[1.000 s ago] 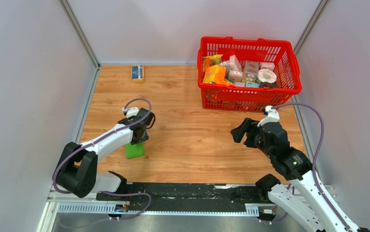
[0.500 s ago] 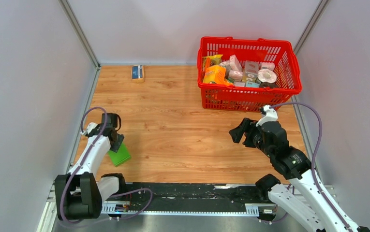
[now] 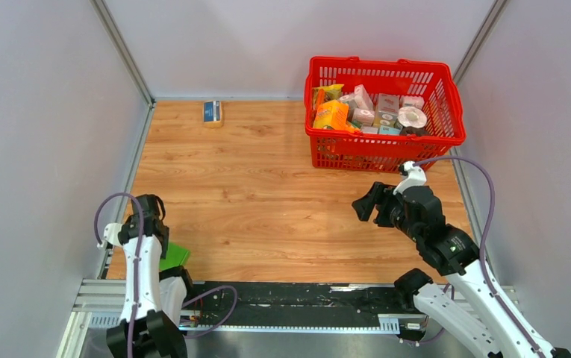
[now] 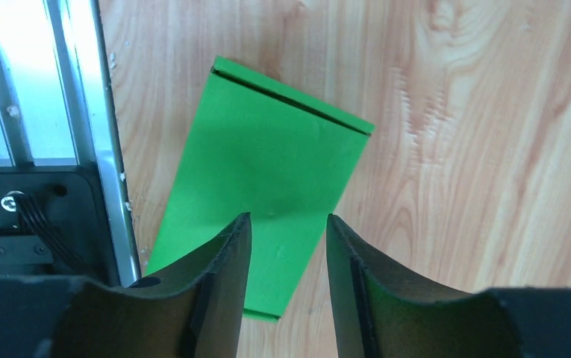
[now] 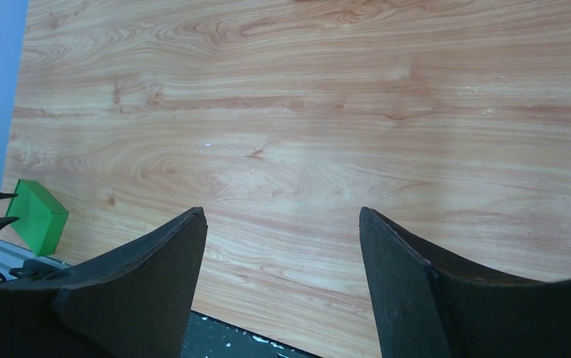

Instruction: Fold the paper box

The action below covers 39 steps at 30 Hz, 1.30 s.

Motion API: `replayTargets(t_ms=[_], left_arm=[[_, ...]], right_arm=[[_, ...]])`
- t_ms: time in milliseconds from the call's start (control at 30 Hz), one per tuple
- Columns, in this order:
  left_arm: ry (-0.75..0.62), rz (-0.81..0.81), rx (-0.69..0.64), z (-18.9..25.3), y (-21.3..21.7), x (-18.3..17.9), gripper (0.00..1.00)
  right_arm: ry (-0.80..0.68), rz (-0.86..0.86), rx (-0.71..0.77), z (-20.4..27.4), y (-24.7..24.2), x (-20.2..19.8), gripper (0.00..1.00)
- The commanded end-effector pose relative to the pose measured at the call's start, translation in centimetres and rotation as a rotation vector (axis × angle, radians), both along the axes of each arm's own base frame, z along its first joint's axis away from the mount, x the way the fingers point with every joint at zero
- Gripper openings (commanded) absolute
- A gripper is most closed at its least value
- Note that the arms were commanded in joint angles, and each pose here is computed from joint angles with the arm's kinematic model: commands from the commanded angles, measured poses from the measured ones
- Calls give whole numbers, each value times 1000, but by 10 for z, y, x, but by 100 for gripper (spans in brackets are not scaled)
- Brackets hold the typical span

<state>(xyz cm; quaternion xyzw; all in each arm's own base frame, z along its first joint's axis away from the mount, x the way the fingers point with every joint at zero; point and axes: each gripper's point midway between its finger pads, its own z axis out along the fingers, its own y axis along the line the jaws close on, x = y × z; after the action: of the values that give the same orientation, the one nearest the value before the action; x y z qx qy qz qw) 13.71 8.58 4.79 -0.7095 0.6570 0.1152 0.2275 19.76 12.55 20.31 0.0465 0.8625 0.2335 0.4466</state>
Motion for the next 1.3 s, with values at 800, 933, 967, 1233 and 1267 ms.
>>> replayTargets(t_ms=[800,933,967,1233,1267], left_arm=[[121,-136,-111,-5,8,40,28],[224,-62,-106,-2,16,22,28],[235,-47,-106,-2,18,19,28],[188,56,-69,-3,29,-4,29],[176,47,-57,0,30,-3,31]], right_arm=[[-85,33,51,33,8,4,78],[-83,30,47,32,7,4,78],[-79,31,49,31,7,3,78],[-73,37,47,29,8,3,78],[-73,39,50,30,9,3,78]])
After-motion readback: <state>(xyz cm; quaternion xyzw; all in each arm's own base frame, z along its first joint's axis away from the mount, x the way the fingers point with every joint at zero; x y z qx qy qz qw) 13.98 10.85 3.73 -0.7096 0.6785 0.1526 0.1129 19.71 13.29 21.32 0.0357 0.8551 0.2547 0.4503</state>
